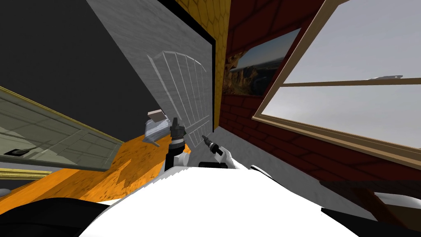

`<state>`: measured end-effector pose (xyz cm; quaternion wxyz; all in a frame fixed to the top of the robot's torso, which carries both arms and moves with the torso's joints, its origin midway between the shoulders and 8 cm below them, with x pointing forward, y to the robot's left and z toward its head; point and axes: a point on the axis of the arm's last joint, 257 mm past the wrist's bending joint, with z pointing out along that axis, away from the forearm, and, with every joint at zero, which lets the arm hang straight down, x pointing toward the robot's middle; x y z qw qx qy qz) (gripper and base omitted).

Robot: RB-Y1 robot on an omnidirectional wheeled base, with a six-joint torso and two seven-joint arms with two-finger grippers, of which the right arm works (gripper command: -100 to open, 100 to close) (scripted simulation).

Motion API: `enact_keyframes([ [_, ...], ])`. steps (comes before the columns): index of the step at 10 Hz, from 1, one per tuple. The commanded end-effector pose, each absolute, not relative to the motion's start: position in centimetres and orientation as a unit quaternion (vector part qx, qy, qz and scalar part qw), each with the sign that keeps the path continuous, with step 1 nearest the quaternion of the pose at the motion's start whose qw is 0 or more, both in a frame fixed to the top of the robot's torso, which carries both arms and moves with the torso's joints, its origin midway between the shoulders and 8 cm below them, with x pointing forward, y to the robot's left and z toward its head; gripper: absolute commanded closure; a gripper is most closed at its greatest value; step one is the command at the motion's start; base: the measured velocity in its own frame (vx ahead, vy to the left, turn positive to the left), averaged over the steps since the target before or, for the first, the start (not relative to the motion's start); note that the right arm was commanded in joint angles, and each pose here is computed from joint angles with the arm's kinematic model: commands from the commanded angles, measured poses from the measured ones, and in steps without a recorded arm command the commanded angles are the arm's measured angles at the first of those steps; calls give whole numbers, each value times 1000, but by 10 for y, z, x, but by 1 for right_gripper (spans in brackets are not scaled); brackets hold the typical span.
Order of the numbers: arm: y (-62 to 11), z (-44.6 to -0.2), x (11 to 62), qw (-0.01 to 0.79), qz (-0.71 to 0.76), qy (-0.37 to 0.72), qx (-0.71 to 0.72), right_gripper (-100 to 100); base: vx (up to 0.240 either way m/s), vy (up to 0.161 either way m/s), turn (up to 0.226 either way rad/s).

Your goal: Pull the door open

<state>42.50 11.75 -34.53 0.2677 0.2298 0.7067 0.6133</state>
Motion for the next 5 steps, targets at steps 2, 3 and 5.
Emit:
enact_keyframes([
  [2, 103, -356, 429, 274, 600, 715, 230, -100, -4, -176, -31],
  [3, 93, -362, 431, 278, 592, 721, 230, -100, -4, -215, -7],
  [5, 71, -374, 436, 286, 575, 731, 230, -100, -8, -233, -21],
])
